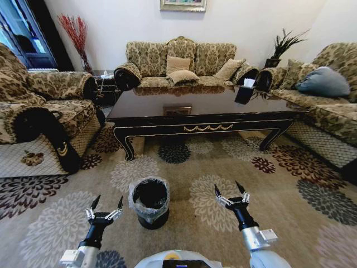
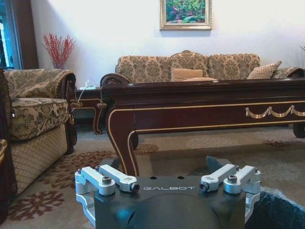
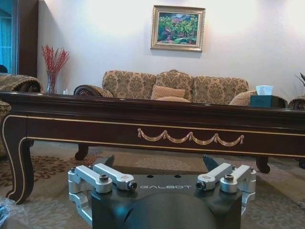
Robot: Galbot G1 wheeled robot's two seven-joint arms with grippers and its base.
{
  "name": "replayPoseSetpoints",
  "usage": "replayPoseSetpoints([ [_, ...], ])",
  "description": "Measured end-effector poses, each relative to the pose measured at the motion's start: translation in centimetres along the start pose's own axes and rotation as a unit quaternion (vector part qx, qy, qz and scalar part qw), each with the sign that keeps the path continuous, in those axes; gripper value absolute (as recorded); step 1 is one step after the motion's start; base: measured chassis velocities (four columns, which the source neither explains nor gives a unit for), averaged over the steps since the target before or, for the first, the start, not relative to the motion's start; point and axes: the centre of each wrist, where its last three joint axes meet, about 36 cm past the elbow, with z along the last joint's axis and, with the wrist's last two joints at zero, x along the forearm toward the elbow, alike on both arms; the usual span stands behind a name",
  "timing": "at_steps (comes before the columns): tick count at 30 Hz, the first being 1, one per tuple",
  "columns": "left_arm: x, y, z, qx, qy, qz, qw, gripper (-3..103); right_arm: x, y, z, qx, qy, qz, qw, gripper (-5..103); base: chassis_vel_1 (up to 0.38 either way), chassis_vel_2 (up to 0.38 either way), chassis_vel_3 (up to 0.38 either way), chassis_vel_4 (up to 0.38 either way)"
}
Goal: Move to the front of the table and pick up the trash from the floor, then place it into the trash bin.
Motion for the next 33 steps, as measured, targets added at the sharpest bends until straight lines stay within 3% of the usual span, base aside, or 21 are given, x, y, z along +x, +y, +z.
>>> replayPoseSetpoints([
  [24,-0.17,-0.07,-0.11,0.001,0.001,-0.001,1.0000,100,0.02,-0.01,0.01,0.001,0.000,-0.001,1.000,100,0.000,0.000,0.000,0.000],
  [33,-0.19,-0.07,-0.11,0.001,0.001,-0.001,1.0000,100,0.02,-0.01,0.01,0.001,0.000,-0.001,1.000,100,0.109,-0.112,-0.119,0.116],
])
